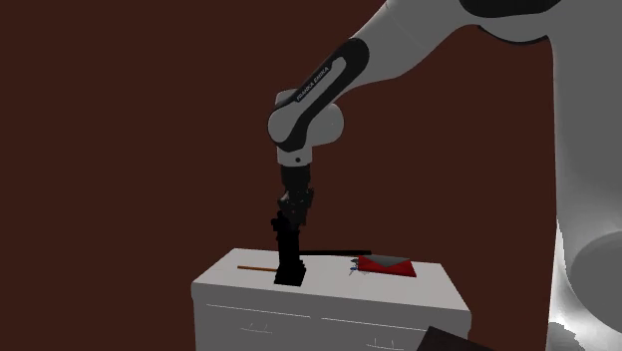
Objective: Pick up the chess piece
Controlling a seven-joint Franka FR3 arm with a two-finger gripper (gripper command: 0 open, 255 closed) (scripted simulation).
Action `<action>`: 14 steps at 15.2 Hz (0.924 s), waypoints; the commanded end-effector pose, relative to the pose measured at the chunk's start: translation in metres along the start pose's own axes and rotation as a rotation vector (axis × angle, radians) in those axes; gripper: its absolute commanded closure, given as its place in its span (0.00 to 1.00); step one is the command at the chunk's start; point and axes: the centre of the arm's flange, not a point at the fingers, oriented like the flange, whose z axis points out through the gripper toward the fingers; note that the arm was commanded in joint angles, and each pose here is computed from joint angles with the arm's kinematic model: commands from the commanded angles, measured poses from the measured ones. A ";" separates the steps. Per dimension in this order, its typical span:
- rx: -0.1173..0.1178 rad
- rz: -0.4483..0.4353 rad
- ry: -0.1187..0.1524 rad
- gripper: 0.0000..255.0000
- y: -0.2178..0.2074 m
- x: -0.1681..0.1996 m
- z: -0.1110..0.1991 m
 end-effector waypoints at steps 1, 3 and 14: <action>0.000 0.000 0.000 1.00 0.000 0.000 0.000; 0.000 0.000 0.000 1.00 0.000 0.000 0.000; 0.000 0.000 0.000 1.00 0.004 0.002 -0.031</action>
